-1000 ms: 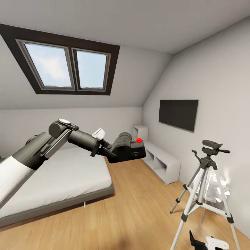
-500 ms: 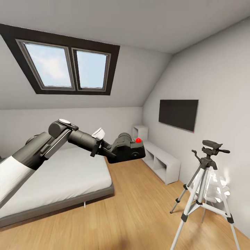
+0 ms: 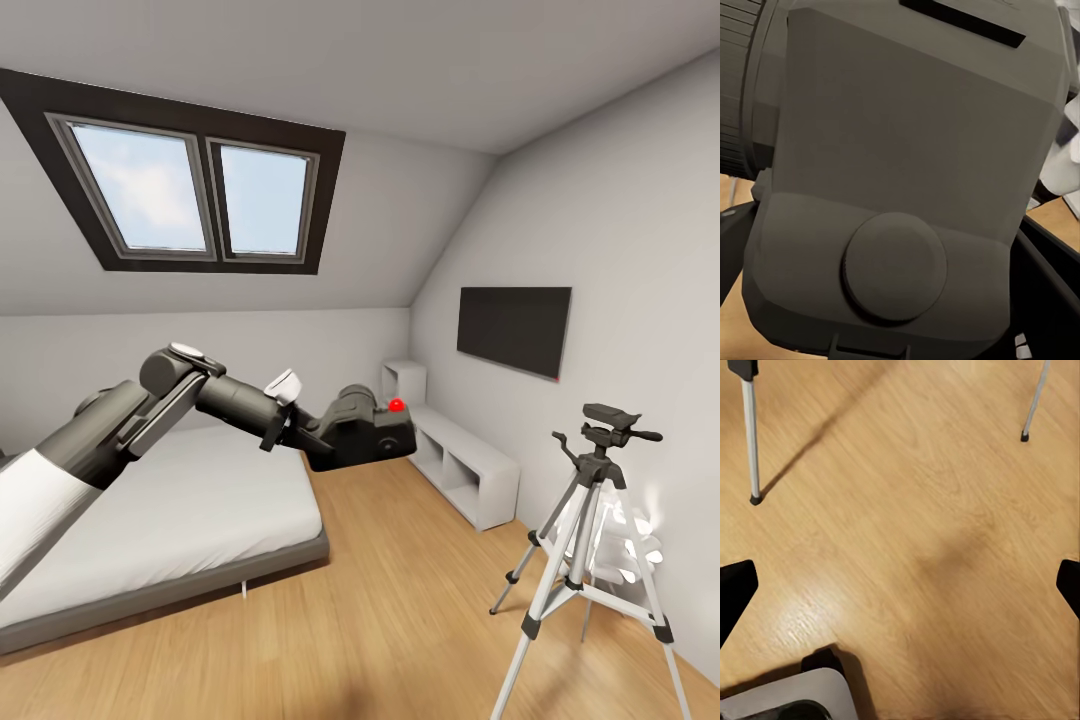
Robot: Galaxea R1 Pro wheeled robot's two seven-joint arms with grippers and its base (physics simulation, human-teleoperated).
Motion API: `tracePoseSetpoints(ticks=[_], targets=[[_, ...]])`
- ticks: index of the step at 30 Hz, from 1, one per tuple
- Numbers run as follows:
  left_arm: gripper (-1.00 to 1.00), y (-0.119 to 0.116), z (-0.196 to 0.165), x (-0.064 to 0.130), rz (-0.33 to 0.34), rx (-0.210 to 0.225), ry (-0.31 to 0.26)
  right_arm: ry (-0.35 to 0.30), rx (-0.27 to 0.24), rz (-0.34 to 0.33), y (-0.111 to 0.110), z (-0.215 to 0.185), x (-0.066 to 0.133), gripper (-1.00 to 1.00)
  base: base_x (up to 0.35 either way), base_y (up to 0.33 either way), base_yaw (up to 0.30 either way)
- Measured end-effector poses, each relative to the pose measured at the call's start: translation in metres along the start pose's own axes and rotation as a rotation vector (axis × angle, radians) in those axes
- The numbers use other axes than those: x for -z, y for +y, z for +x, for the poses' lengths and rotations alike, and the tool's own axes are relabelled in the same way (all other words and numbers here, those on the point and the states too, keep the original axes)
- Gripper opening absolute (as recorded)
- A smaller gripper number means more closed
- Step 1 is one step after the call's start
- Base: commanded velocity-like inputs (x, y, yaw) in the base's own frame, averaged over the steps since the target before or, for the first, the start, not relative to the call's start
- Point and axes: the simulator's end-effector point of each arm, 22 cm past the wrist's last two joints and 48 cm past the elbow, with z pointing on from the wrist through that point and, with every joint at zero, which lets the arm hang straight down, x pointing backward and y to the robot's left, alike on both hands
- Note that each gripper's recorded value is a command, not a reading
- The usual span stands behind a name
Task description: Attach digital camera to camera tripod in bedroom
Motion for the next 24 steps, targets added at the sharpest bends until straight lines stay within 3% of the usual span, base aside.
tracePoseSetpoints(ticks=[12,17,24], targets=[[-1.0,0.034,0.015,0.008,-0.04,0.114,-0.013,0.078,0.016,0.006,-0.008,0.045,0.01,1.0,0.0,0.0,0.0],[-1.0,0.058,0.03,0.013,-0.066,0.195,-0.02,0.111,0.014,-0.026,0.016,0.068,0.017,1.0,0.0,0.0,0.0],[-1.0,0.061,0.035,0.003,-0.049,0.219,-0.011,0.13,0.01,-0.046,0.03,0.079,0.021,1.0,0.0,0.0,0.0]])
